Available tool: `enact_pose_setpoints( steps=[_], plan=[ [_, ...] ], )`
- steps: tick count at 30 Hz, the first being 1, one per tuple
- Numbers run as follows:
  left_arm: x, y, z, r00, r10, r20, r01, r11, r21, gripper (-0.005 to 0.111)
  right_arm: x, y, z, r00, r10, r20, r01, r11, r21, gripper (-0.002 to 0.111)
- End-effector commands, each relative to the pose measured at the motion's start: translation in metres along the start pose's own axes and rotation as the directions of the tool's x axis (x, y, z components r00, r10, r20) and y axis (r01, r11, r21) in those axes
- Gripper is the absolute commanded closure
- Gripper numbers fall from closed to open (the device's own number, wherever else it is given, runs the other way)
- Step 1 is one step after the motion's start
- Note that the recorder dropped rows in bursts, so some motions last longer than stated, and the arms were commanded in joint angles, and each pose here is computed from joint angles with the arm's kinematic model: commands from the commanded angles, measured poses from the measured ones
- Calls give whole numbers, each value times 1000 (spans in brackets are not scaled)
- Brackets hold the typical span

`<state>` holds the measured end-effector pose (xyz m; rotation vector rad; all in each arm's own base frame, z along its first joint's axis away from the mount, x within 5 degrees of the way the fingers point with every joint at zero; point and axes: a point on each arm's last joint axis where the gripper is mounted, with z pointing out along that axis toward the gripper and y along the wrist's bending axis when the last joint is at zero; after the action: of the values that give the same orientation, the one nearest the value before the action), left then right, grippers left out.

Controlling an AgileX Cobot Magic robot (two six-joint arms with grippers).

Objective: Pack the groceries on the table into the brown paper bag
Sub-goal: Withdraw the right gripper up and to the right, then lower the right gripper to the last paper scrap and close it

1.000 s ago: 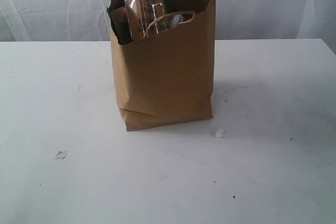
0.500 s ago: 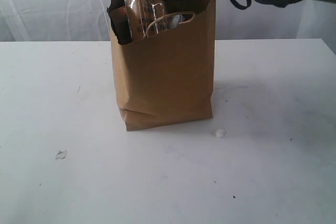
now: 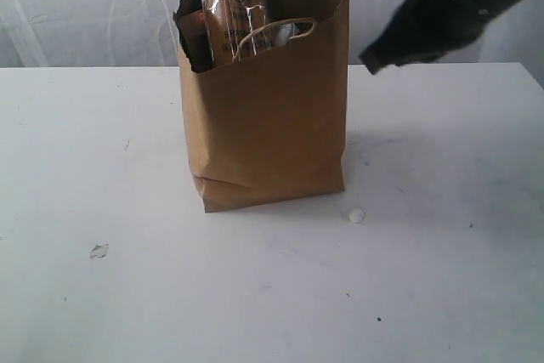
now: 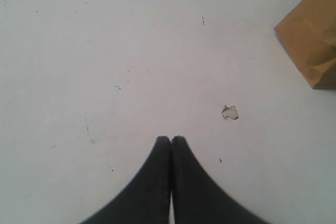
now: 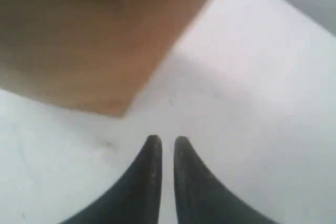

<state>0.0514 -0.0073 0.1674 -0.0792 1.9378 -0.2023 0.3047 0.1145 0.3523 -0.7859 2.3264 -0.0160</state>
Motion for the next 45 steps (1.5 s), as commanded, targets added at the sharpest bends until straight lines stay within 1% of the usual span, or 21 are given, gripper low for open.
enact_pose_setpoints(
  steps=[1, 5, 8, 11, 14, 15, 18, 20, 25, 29, 32, 36, 45],
  plan=[
    [1, 0, 0, 1000, 0, 2, 0, 1000, 7, 107, 31, -16, 4, 975, 80, -206, -62, 994, 92, 103],
    [1, 0, 0, 1000, 0, 2, 0, 1000, 7, 107, 52, -8, 19, 953, 106, -284, -94, 994, 57, 103],
    [1, 0, 0, 1000, 0, 2, 0, 1000, 7, 107, 61, 2, 33, 953, 128, -275, -134, 991, -1, 103],
    [1, 0, 0, 1000, 0, 2, 0, 1000, 7, 107, 63, 8, 47, 966, 75, -246, -95, 993, -70, 102],
    [1, 0, 0, 1000, 0, 2, 0, 1000, 7, 107, 62, 16, 63, 968, 56, -244, -96, 983, -156, 93],
    [1, 0, 0, 1000, 0, 2, 0, 1000, 7, 107, 63, 19, 70, 966, 48, -254, -99, 977, -191, 88],
    [1, 0, 0, 1000, 0, 2, 0, 1000, 7, 107, 67, 25, 91, 959, 23, -282, -95, 964, -247, 77],
    [1, 0, 0, 1000, 0, 2, 0, 1000, 7, 107, 71, 26, 108, 954, 8, -298, -88, 963, -253, 74],
    [1, 0, 0, 1000, 0, 2, 0, 1000, 7, 107, 78, 27, 149, 957, 27, -289, -97, 968, -230, 74],
    [1, 0, 0, 1000, 0, 2, 0, 1000, 7, 107, 85, 32, 170, 947, 67, -313, -147, 960, -239, 74],
    [1, 0, 0, 1000, 0, 0, 0, 1000, 7, 107, 93, 35, 182, 935, 63, -349, -156, 957, -245, 74],
    [1, 0, 0, 1000, 0, 0, 0, 1000, 7, 107, 98, 36, 192, 929, 65, -364, -162, 956, -245, 74],
    [1, 0, 0, 1000, 0, 0, 0, 1000, 7, 107, 93, 33, 200, 952, 94, -290, -157, 966, -204, 74]
  ],
)
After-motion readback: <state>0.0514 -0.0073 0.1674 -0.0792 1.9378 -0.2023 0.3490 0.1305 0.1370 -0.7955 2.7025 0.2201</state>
